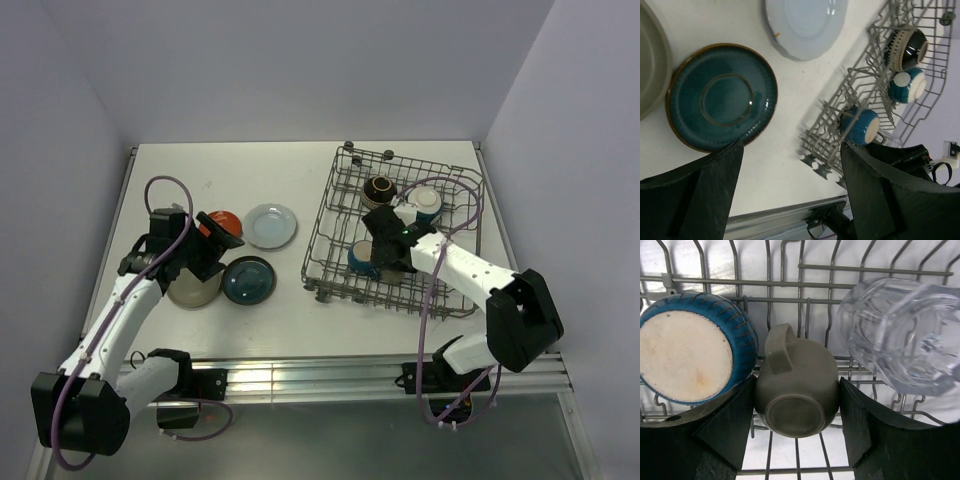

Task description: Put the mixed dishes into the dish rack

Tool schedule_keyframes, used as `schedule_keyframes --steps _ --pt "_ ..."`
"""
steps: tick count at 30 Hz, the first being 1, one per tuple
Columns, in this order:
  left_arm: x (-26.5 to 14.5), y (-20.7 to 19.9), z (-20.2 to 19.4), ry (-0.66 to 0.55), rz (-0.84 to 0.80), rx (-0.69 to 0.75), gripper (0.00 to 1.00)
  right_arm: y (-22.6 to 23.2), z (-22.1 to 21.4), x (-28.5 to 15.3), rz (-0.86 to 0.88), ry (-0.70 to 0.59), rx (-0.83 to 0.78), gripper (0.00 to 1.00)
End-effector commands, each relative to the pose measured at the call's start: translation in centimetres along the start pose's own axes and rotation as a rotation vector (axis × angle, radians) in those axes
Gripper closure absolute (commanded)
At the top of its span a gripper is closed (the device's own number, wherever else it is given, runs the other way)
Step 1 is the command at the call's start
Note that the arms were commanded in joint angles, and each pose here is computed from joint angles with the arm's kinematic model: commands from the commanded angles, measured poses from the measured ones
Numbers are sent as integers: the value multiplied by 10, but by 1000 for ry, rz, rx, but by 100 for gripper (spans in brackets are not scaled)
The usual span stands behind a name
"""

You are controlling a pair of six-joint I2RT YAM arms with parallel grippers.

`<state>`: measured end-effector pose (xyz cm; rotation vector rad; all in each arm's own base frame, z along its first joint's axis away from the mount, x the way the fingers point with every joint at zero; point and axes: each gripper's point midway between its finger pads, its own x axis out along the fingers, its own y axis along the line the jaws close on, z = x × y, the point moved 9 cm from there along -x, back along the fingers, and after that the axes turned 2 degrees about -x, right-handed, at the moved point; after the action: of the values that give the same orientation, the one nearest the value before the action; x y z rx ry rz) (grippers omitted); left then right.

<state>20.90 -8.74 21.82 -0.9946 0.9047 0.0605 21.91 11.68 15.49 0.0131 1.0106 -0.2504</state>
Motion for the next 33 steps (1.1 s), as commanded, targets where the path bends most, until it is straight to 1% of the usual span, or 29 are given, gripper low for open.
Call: schedule_keyframes --steps 1,4,8,9,12,14,15,16,17,18,19,21,23,28,31,33 --pt "3 0 9 -39 32 39 16 8 7 9 24 -28 7 100" --pt "9 0 13 -46 54 43 16 10 5 17 11 -10 0 99" --pt "21 -3 20 -38 88 50 17 12 1 25 1 11 -9 85" --pt "23 -3 22 -41 102 53 17 12 0 26 2 12 -9 83" --pt "32 -2 28 -59 150 57 18 12 -2 29 -1 15 -11 69" --pt "38 -2 32 -65 171 61 19 12 -3 30 6 18 -13 62" --pt "41 -3 34 -70 168 69 19 13 -3 29 10 13 -10 57" --pt "43 -4 35 -74 165 72 20 13 -2 28 15 7 -5 52" --pt "48 -3 36 -68 174 73 20 13 -3 29 21 12 -4 43" --pt "51 -4 38 -69 170 75 20 13 -2 28 28 7 -1 39" --pt "54 -4 38 -63 167 75 21 12 -3 27 28 7 -1 32" --pt "63 -2 38 -50 176 67 21 12 -4 26 33 7 0 28" --pt "70 -3 38 -41 150 66 22 10 -4 22 46 -2 2 24" --pt "83 -6 39 -41 130 60 22 6 -2 1 95 -48 16 16" --pt "87 -6 43 -70 152 45 22 3 2 -18 115 -90 25 10" --pt "89 -4 46 -104 179 35 22 0 7 -33 132 -126 33 8"
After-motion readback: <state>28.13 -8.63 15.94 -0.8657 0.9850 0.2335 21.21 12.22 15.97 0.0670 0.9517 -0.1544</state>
